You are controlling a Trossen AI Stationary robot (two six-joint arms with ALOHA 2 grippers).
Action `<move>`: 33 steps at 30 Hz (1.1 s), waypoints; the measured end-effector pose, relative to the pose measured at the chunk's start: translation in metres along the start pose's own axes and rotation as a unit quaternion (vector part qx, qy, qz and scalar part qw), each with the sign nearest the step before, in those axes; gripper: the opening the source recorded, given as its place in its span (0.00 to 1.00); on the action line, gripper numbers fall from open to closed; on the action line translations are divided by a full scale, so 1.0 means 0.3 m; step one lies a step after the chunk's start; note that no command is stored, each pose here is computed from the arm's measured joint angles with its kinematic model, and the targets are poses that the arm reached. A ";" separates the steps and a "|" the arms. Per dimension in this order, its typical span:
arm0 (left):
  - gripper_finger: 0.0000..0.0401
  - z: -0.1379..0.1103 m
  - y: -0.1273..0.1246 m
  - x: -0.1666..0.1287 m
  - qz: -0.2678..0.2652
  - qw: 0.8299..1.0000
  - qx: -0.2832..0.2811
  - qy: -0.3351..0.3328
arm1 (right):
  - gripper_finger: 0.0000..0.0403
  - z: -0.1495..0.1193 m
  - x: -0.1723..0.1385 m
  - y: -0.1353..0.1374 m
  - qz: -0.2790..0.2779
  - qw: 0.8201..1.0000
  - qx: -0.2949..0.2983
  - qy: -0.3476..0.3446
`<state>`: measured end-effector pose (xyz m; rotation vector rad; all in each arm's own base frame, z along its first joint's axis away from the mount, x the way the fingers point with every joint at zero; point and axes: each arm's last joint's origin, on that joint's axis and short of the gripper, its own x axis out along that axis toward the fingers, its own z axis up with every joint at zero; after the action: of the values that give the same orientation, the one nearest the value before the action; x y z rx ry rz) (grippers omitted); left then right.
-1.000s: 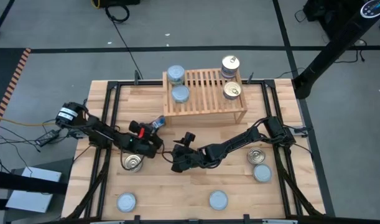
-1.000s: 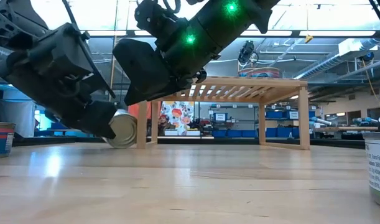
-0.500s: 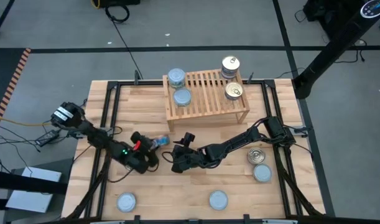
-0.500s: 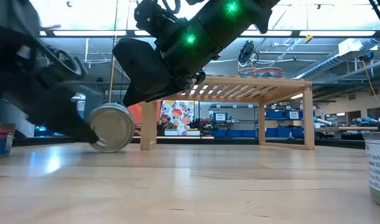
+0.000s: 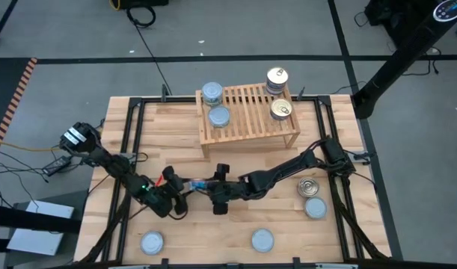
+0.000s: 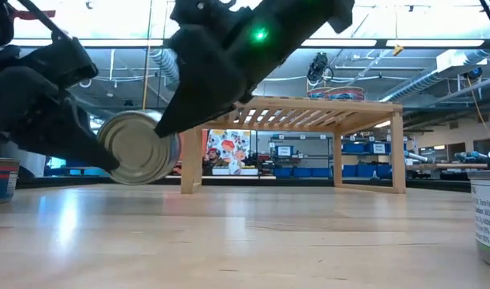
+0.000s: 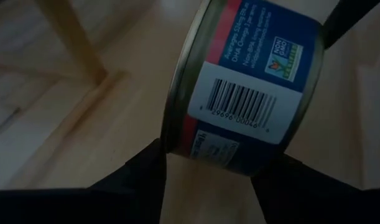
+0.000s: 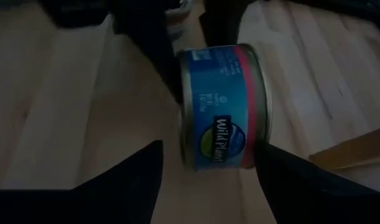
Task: Stack canned seafood by type on shelf
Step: Stack the blue tuna can on top of the other blue tuna can on the shelf
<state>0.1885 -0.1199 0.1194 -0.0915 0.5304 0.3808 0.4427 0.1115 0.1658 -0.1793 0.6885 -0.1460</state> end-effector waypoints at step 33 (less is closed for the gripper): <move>0.51 0.056 -0.036 -0.003 -0.033 0.997 0.002 -0.063 | 0.82 0.085 -0.122 -0.034 0.049 0.998 0.029 -0.025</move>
<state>0.1998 -0.1270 0.1343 -0.0809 0.4033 0.3178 0.4304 0.1114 0.2099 -0.0934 0.6404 -0.0659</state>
